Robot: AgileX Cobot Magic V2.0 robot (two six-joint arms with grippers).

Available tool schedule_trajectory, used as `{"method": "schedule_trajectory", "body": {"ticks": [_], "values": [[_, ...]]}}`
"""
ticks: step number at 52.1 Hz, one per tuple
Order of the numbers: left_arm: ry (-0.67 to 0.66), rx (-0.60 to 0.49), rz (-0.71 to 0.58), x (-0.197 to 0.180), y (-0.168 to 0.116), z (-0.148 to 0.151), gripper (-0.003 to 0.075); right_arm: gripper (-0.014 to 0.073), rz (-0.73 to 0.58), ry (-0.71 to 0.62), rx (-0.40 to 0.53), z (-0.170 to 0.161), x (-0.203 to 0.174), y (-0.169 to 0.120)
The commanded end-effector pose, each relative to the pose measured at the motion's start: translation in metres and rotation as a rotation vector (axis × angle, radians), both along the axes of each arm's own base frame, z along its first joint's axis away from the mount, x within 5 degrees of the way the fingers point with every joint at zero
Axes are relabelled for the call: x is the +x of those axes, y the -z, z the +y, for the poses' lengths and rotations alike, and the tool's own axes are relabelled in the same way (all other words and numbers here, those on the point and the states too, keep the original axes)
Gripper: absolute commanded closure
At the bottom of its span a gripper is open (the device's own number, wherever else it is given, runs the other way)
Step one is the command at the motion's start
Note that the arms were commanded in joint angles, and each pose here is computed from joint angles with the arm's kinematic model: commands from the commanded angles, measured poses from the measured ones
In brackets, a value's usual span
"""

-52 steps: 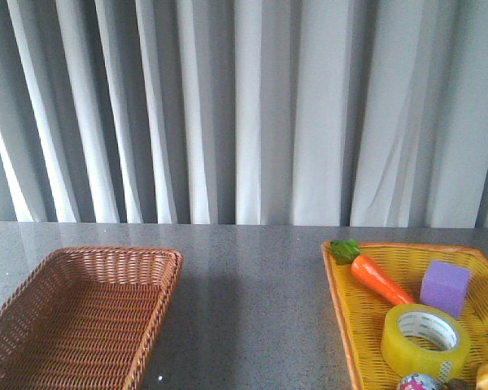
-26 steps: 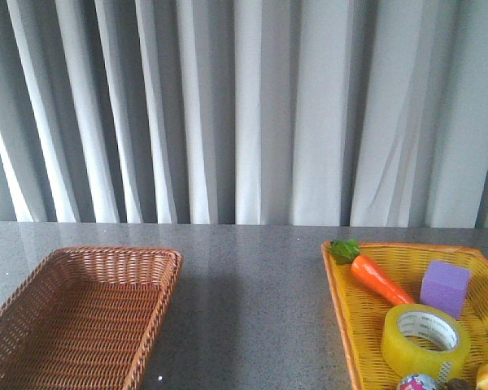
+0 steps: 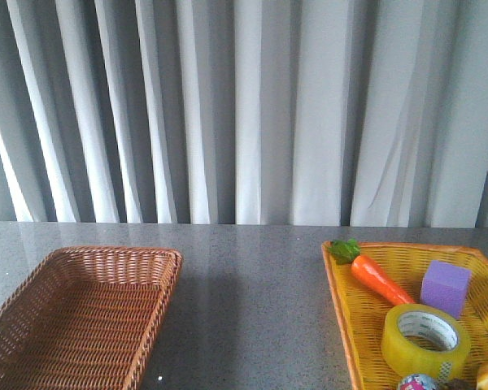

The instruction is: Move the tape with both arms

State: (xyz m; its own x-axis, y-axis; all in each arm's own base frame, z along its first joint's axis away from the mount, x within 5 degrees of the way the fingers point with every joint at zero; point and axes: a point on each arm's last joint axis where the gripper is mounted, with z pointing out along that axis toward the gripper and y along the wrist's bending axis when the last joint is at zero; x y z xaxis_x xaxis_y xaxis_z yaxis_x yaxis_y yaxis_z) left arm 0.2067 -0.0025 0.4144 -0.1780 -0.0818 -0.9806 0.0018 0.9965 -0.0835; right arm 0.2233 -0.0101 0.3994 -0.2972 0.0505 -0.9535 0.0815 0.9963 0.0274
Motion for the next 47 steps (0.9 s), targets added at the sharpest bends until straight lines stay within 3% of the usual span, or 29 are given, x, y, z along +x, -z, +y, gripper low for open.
{"method": "schedule_trajectory", "body": {"ticks": [1, 13, 19, 26, 38, 42, 47], "values": [[0.000, -0.025, -0.063, 0.009, -0.011, -0.001, 0.0727, 0.0603, -0.068, -0.008, 0.005, 0.001, 0.008, -0.012], [-0.001, -0.024, -0.072, 0.012, -0.010, -0.001, 0.0720, 0.0593, -0.065, -0.012, -0.020, 0.001, 0.008, -0.012], [-0.001, -0.024, -0.073, 0.012, -0.010, -0.001, 0.0671, 0.0532, -0.031, -0.008, -0.028, 0.000, 0.006, -0.016], [0.000, -0.031, -0.082, 0.012, -0.012, -0.001, 0.0531, 0.0376, -0.011, -0.016, -0.080, -0.001, 0.003, -0.029], [0.001, -0.051, -0.089, 0.012, -0.012, -0.001, 0.0151, 0.0006, 0.002, -0.032, -0.069, 0.001, -0.002, -0.043], [0.001, -0.051, -0.080, 0.012, -0.012, -0.001, 0.0078, -0.0048, -0.012, -0.031, -0.059, 0.001, -0.001, -0.043], [0.002, -0.058, -0.082, 0.012, -0.012, -0.001, 0.0055, -0.0053, -0.020, -0.020, 0.012, 0.002, 0.003, -0.042]]}}
